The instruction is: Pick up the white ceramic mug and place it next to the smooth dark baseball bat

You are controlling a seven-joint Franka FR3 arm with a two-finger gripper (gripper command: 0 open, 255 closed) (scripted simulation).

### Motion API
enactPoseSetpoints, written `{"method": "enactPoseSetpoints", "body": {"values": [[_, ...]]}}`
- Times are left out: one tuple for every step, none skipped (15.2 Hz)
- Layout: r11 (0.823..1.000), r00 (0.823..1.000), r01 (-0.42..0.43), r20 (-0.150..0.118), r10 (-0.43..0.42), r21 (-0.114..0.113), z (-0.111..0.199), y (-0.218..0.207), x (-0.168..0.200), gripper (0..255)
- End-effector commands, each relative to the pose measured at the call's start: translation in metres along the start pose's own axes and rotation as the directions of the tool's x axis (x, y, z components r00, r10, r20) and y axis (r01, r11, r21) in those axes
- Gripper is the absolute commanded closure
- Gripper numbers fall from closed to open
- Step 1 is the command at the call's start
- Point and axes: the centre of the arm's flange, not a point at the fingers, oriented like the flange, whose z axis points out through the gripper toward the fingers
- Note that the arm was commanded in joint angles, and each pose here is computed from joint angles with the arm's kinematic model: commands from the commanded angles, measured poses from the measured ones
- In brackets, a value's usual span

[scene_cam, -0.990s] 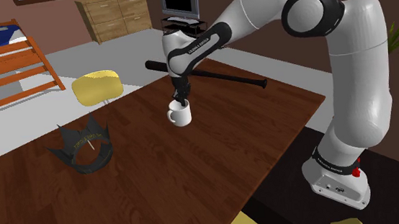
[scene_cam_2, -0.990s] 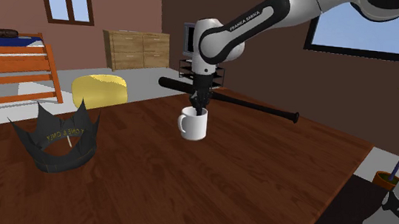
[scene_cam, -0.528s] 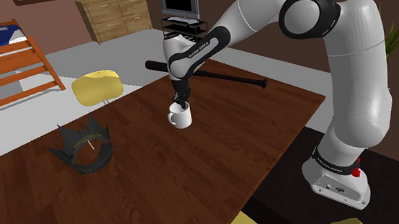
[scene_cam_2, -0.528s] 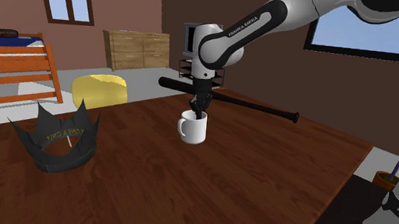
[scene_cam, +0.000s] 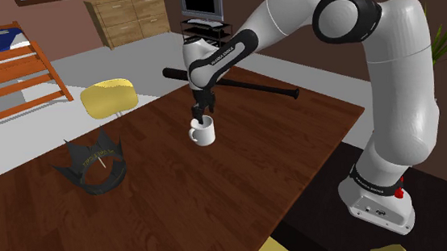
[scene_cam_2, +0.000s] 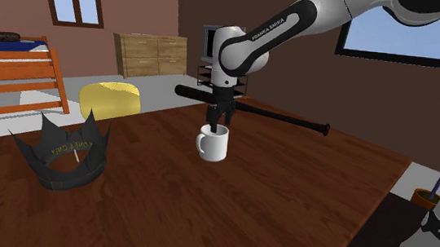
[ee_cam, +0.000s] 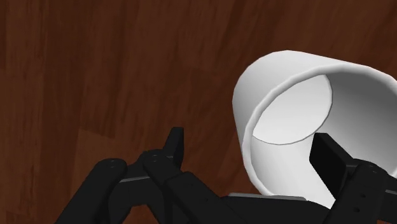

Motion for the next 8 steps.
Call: {"method": "enactPoseSetpoints", "body": {"values": [[1.000,1.000,0.000,0.000,0.000,0.000,0.000,0.000,0.000,0],[1.000,1.000,0.000,0.000,0.000,0.000,-0.013,0.000,0.000,0],[1.000,1.000,0.000,0.000,0.000,0.000,-0.026,0.000,0.000,0],[1.000,1.000,0.000,0.000,0.000,0.000,-0.040,0.000,0.000,0],[1.000,1.000,0.000,0.000,0.000,0.000,-0.050,0.000,0.000,0],[1.000,1.000,0.000,0.000,0.000,0.000,-0.050,0.000,0.000,0],[1.000,1.000,0.000,0.000,0.000,0.000,-0.050,0.000,0.000,0],[1.000,1.000,0.000,0.000,0.000,0.000,-0.050,0.000,0.000,0]]}}
